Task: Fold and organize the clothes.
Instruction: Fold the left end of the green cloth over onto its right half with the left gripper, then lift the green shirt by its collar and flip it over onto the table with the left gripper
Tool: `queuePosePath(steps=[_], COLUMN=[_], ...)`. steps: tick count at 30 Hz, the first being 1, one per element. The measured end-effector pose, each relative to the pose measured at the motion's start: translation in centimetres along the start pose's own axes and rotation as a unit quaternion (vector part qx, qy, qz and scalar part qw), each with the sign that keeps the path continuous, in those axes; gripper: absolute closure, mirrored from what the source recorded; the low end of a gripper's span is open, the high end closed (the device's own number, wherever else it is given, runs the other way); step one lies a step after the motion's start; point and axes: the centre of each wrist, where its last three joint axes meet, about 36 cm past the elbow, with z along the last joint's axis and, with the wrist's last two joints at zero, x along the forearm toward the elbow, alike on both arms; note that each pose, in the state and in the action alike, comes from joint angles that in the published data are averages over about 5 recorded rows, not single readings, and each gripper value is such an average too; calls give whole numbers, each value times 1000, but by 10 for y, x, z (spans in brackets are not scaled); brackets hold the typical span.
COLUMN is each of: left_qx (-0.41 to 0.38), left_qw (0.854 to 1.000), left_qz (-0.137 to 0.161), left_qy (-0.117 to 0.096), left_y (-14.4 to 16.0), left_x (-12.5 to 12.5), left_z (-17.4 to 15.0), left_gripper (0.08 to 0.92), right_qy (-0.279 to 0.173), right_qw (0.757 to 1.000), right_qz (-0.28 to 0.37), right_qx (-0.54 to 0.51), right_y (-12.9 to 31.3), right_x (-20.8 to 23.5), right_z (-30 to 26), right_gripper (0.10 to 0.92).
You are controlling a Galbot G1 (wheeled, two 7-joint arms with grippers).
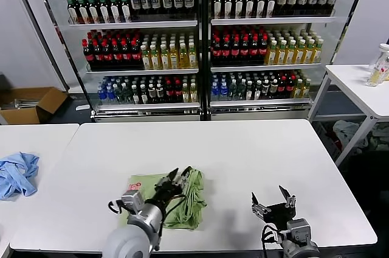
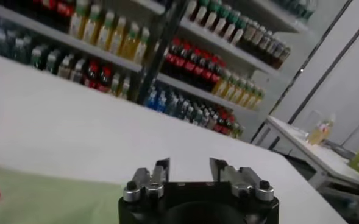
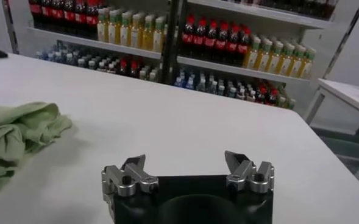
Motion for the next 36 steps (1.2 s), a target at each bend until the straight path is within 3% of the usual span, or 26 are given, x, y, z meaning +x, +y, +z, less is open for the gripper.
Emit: queuePosePath(steps=[4, 11, 17, 23, 27, 36], left_qx=[-35, -78, -99, -101, -96, -79], left_qw=[998, 987, 978, 974, 974, 978], left_qz=[-48, -132, -171, -187, -184, -169], left_qy=[4, 41, 66, 84, 90, 91], left_y=[29, 75, 95, 107, 111, 115], left_x=[8, 23, 31, 37, 37, 33], left_z=[-1, 8, 15, 20, 22, 23], left_gripper=[374, 199, 177, 177, 241, 500], right_qy=[1, 2, 3, 3, 3, 3], right_qw=[1000, 1000, 1000, 1000, 1000, 1000], right_qz=[-1, -1, 0, 0, -1, 2], right_qx=[1, 3, 4, 4, 4, 3], right_y=[0, -1, -2, -3, -4, -6], right_x=[0, 0, 1, 1, 1, 2], right_z=[1, 2, 3, 4, 3, 3], right_gripper=[200, 200, 200, 200, 200, 200])
